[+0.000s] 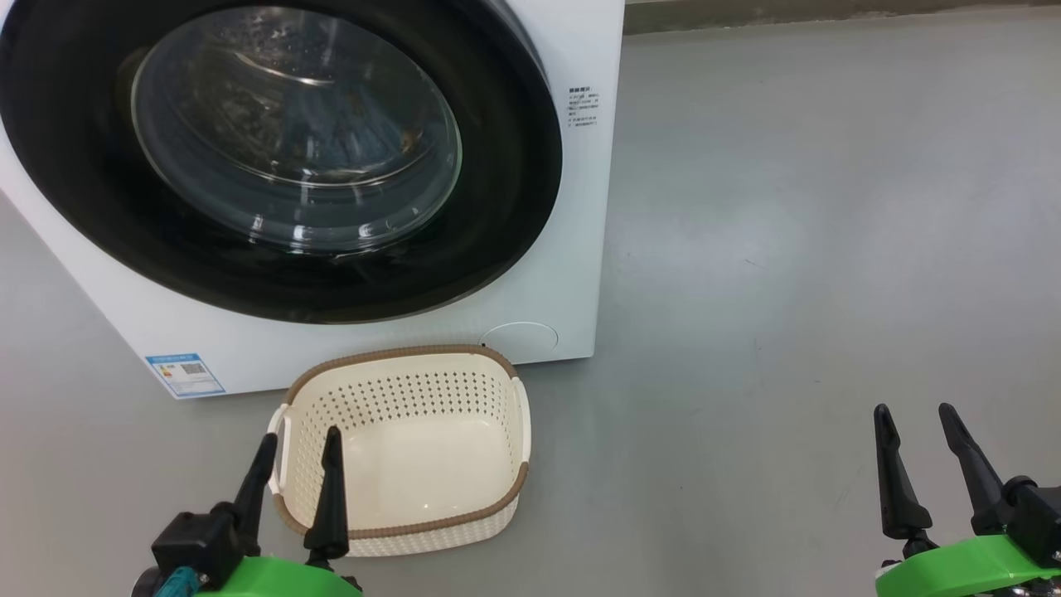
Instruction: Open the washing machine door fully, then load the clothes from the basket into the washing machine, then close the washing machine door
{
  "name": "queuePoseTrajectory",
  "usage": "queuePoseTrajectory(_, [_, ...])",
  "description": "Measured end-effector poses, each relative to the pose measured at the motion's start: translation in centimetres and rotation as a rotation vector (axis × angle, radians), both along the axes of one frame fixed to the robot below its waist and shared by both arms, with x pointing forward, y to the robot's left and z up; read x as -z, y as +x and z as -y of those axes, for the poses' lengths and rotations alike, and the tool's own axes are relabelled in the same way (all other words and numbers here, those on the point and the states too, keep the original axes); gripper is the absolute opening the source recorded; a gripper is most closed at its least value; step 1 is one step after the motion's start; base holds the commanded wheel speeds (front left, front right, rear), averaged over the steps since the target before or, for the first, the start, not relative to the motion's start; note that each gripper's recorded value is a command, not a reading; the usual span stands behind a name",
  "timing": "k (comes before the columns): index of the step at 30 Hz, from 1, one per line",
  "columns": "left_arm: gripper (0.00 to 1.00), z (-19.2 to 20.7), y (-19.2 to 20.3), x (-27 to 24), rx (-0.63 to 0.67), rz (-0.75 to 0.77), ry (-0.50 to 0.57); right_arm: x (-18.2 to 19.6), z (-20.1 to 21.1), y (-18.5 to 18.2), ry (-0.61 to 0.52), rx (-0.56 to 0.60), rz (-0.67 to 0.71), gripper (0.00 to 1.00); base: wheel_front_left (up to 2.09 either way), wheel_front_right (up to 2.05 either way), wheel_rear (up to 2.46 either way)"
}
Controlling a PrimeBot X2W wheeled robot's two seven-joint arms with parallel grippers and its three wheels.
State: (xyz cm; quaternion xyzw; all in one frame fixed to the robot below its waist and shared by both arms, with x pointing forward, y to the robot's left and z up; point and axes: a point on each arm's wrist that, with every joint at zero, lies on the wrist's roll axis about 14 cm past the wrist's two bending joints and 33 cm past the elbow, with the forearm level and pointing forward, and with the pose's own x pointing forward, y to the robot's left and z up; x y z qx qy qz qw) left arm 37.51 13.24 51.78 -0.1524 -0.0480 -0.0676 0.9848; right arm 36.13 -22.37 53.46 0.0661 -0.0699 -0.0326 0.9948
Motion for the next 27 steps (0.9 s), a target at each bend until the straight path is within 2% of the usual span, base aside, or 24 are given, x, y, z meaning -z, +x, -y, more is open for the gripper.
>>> queuePoseTrajectory(27, [1.00,0.0,-0.2,1.3,0.014,-0.040,-0.018,0.2,-0.3,0.2,0.002,-0.008,-0.002,1.00,0.00,0.00,0.00])
